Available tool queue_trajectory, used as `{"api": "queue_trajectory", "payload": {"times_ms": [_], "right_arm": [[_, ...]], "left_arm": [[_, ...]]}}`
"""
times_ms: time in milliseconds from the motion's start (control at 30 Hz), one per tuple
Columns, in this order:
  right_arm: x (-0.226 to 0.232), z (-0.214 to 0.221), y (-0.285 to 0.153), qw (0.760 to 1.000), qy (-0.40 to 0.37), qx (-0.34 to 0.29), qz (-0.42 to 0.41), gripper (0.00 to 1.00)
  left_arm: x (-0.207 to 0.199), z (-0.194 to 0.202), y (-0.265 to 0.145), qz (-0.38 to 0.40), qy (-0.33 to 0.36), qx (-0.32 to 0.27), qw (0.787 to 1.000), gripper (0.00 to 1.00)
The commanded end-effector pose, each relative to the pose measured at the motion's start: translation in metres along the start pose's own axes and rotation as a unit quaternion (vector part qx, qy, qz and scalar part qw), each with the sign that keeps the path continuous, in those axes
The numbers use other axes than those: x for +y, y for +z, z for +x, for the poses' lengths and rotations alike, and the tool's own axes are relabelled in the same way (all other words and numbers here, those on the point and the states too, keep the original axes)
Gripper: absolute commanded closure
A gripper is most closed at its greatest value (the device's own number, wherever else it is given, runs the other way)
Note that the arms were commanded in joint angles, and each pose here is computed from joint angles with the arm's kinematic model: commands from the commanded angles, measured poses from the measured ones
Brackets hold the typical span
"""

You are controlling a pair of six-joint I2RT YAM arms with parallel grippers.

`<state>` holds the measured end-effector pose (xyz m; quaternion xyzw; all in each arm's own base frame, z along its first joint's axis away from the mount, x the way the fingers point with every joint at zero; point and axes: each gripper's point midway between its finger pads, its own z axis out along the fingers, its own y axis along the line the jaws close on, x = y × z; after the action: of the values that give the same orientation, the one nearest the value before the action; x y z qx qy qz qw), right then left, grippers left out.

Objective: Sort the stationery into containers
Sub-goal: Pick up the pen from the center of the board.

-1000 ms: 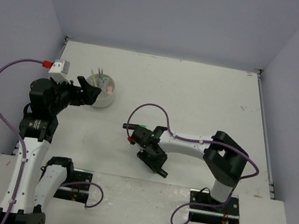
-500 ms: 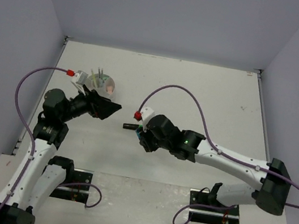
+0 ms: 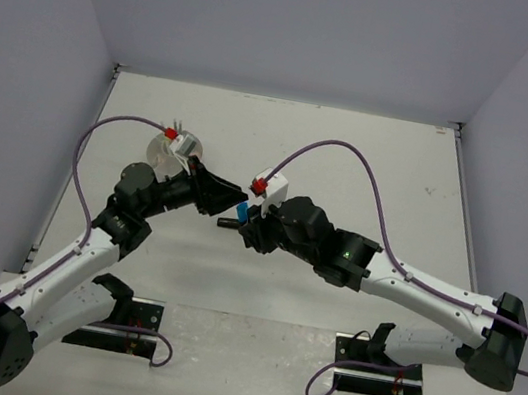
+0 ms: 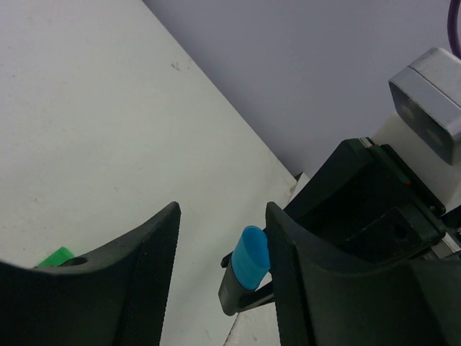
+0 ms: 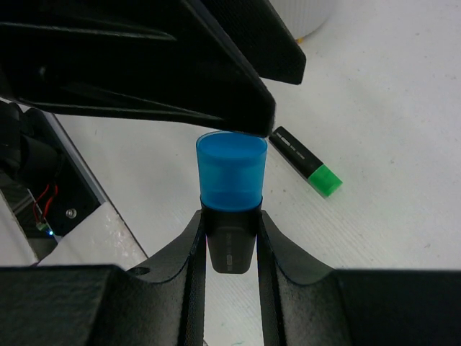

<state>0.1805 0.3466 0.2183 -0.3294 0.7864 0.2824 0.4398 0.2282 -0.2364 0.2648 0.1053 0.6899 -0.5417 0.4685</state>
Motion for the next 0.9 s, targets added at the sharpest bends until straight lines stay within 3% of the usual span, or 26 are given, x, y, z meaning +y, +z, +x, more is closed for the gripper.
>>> {"api": "queue_trajectory", "payload": {"times_ms": [0, 67, 300, 400, 433, 533, 600, 700, 833, 867], "right_arm": [[0.002, -0.038, -0.007, 0.999, 0.018, -0.05, 0.005, 1.0], [0.0, -0.039, -0.005, 0.999, 0.019, -0.046, 0.015, 1.0], [-0.007, -0.036, 0.004, 0.999, 0.029, -0.032, 0.029, 1.0], [-0.009, -0.036, 0.005, 0.999, 0.029, -0.029, 0.036, 1.0], [-0.01, -0.037, 0.004, 0.998, 0.031, -0.031, 0.038, 1.0], [-0.013, -0.043, 0.001, 0.998, 0.037, -0.04, 0.043, 1.0], [-0.013, -0.047, -0.001, 0.997, 0.04, -0.045, 0.042, 1.0], [-0.009, -0.054, -0.003, 0.997, 0.042, -0.05, 0.033, 1.0], [-0.008, -0.052, 0.0, 0.998, 0.039, -0.047, 0.029, 1.0], [-0.009, -0.051, 0.001, 0.998, 0.04, -0.045, 0.028, 0.91]], "left_arm": [[-0.008, -0.002, 0.011, 0.028, 0.02, -0.004, 0.999, 0.5], [-0.011, 0.002, 0.012, 0.038, 0.021, 0.004, 0.999, 0.52], [-0.017, 0.0, 0.011, 0.043, 0.029, 0.009, 0.999, 0.37], [-0.018, -0.002, 0.011, 0.042, 0.031, 0.009, 0.999, 0.39], [-0.019, -0.002, 0.011, 0.044, 0.031, 0.01, 0.999, 0.44], [-0.015, 0.001, 0.013, 0.038, 0.028, 0.015, 0.999, 0.77], [-0.012, 0.004, 0.014, 0.038, 0.025, 0.018, 0.999, 0.81], [-0.011, 0.008, 0.016, 0.045, 0.022, 0.025, 0.998, 0.99], [-0.004, 0.0, 0.021, 0.023, 0.046, 0.02, 0.998, 1.0], [0.006, -0.006, 0.022, -0.009, 0.059, 0.016, 0.998, 1.0]]}}
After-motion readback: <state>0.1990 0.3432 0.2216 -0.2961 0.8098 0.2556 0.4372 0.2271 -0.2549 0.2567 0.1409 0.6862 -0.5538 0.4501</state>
